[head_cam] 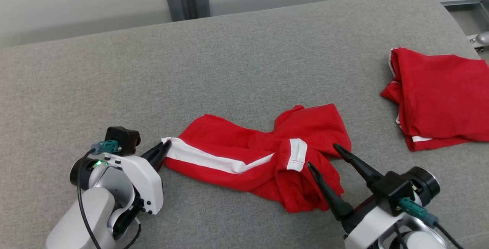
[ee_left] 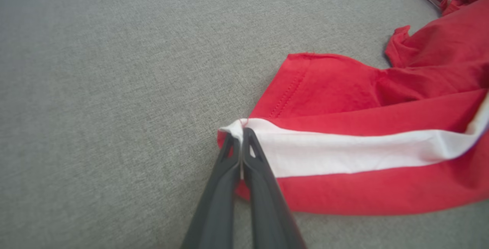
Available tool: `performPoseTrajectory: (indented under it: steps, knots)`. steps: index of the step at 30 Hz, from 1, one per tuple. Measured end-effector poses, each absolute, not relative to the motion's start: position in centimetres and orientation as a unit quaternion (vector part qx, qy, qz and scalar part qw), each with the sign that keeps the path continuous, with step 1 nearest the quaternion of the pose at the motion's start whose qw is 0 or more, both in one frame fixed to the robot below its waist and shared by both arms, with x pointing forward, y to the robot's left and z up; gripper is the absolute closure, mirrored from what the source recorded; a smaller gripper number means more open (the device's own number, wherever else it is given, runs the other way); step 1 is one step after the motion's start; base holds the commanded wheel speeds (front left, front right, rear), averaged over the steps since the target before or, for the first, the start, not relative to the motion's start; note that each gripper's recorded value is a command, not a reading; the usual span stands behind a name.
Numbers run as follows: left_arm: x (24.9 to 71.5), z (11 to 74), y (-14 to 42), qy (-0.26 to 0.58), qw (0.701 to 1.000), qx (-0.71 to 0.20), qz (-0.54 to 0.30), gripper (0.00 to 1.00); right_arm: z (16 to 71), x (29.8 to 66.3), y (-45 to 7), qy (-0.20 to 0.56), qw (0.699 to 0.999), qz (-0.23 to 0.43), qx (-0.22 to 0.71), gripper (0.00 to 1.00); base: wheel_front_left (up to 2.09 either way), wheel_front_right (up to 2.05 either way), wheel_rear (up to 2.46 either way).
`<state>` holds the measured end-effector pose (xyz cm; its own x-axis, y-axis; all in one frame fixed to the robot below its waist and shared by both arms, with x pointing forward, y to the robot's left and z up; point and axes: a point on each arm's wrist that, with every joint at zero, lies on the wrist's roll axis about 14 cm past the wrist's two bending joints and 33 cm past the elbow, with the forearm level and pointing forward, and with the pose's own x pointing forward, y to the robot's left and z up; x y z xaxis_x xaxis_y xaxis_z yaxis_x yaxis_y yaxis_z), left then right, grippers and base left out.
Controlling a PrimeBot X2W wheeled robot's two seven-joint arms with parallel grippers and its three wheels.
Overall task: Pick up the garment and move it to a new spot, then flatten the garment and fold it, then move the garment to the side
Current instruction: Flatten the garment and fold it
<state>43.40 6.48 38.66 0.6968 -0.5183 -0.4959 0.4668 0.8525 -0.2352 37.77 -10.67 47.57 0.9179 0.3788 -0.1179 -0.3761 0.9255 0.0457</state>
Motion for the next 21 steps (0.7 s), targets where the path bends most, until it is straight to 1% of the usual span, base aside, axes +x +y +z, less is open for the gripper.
performPoseTrajectory:
  steps: [3,9,11,14,15,16,18,21]
  knots:
    - [43.4,38.5,6.6,0.283,0.920,-0.043,-0.267,1.00,47.3,37.6,-9.6,0.073,0.969,0.233,-0.038,0.00,0.00,0.00,0.00]
    - [43.5,38.4,6.8,0.281,0.921,-0.043,-0.265,1.00,46.9,37.1,-6.8,0.085,0.941,0.311,-0.101,0.00,0.00,0.00,0.00]
    - [43.7,38.6,6.8,0.276,0.923,-0.044,-0.264,1.00,46.5,37.0,-6.6,0.092,0.933,0.324,-0.124,0.00,0.00,0.00,0.00]
    - [43.7,38.6,6.9,0.274,0.924,-0.048,-0.261,1.00,46.5,37.7,-6.9,0.095,0.930,0.323,-0.144,0.00,0.00,0.00,0.00]
    - [43.7,38.5,7.0,0.274,0.925,-0.049,-0.261,1.00,46.4,38.0,-7.0,0.096,0.930,0.322,-0.149,0.44,0.00,0.00,0.00]
    - [43.8,38.8,7.1,0.266,0.927,-0.050,-0.258,1.00,46.1,38.2,-7.1,0.102,0.929,0.320,-0.153,1.00,0.00,0.00,0.00]
    - [44.1,39.3,7.2,0.256,0.931,-0.051,-0.257,1.00,45.8,38.4,-7.3,0.110,0.930,0.315,-0.153,1.00,0.00,0.00,0.00]
    - [44.4,40.0,7.4,0.239,0.936,-0.055,-0.253,1.00,46.2,39.3,-8.1,0.106,0.940,0.294,-0.137,1.00,0.00,0.00,0.00]
